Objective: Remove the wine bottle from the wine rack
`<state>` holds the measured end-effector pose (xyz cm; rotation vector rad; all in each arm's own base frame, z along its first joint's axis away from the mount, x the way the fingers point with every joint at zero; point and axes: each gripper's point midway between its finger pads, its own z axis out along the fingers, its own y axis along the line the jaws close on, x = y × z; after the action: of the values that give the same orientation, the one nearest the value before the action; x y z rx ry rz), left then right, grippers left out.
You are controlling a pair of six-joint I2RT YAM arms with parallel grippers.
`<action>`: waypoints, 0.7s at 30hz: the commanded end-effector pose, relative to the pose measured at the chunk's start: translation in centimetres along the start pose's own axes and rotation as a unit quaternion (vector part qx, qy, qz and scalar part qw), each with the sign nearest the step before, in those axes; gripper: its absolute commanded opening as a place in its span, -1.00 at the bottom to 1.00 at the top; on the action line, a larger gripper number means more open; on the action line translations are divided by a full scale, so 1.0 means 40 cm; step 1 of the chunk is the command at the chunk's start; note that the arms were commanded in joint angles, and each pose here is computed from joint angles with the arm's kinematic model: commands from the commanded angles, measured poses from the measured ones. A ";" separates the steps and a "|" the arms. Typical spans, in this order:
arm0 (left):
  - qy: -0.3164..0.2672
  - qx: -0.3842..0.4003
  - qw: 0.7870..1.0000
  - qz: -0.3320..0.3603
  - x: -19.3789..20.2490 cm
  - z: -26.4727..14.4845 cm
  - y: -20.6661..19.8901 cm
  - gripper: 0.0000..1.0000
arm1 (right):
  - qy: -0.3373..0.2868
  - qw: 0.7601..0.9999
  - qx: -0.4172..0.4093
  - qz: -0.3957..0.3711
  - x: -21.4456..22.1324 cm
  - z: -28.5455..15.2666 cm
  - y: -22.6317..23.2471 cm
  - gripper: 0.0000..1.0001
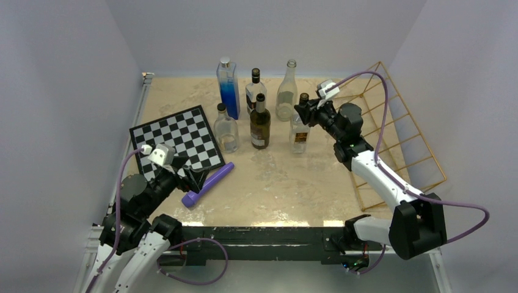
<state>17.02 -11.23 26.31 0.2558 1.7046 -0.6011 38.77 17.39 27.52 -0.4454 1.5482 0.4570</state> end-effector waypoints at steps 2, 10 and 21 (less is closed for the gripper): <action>-0.008 0.003 1.000 0.005 -0.021 0.006 -0.005 0.84 | -0.152 0.984 -0.072 -0.052 -0.213 0.003 0.071 -1.00; -0.004 0.000 1.000 0.004 -0.018 0.008 -0.002 0.84 | -0.148 0.984 -0.091 -0.049 -0.185 0.033 0.081 -1.00; -0.008 -0.004 1.000 0.005 -0.021 0.006 0.001 0.84 | -0.130 0.986 -0.097 -0.046 -0.129 0.070 0.077 -0.93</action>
<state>17.29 -11.25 26.01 0.2524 1.7210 -0.5937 39.87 21.01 24.59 -0.5737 1.5207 0.5883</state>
